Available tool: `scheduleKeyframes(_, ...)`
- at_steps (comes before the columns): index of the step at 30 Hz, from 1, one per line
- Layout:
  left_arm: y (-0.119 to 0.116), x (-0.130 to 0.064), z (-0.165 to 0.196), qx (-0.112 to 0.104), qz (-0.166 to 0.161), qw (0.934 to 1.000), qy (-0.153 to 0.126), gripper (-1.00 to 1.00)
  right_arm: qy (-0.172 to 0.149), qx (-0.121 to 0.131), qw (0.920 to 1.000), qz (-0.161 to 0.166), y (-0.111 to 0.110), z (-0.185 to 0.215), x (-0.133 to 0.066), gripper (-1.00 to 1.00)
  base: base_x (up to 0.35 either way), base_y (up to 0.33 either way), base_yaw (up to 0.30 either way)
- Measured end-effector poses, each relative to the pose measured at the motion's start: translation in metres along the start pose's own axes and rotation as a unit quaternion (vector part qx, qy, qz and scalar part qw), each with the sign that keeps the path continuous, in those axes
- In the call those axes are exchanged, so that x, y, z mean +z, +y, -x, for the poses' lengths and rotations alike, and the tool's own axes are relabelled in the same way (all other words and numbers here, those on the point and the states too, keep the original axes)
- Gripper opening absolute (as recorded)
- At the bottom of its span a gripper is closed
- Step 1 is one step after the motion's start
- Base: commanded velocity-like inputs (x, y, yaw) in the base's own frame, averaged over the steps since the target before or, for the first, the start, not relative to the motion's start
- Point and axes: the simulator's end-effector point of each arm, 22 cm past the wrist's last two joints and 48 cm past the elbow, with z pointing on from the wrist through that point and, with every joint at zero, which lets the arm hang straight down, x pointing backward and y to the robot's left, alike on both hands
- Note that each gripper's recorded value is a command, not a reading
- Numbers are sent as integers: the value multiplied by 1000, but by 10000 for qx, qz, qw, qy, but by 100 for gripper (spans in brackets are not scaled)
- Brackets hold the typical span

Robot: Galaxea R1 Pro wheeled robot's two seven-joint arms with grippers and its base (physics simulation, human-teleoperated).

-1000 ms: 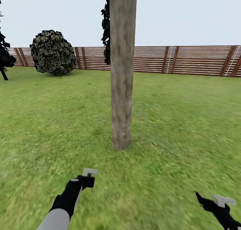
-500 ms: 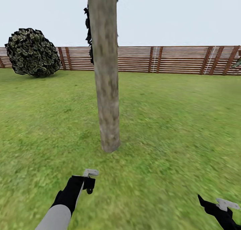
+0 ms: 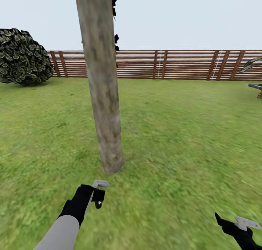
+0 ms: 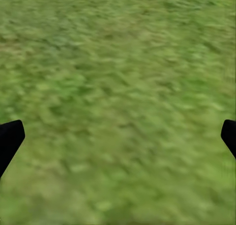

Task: In the garden, pick up the pesticide atomizer on the floor and spray pesticide onto both trees until each tree trunk is fully covered.

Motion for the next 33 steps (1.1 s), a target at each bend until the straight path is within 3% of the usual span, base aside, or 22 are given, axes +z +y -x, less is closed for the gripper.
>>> scheduleKeyframes(7,4,0,-4,-33,37,9999,140,-100,24,-3,10000,2,1,-2,0,100,9,0,0)
scheduleKeyframes(18,9,-14,46,-136,58,9997,192,-100,79,-19,10000,-8,0,-8,1,100,0,0,0)
scheduleKeyframes(33,17,-12,39,-144,105,9995,242,-100,75,-29,10000,-6,0,-8,1,100,46,65,0)
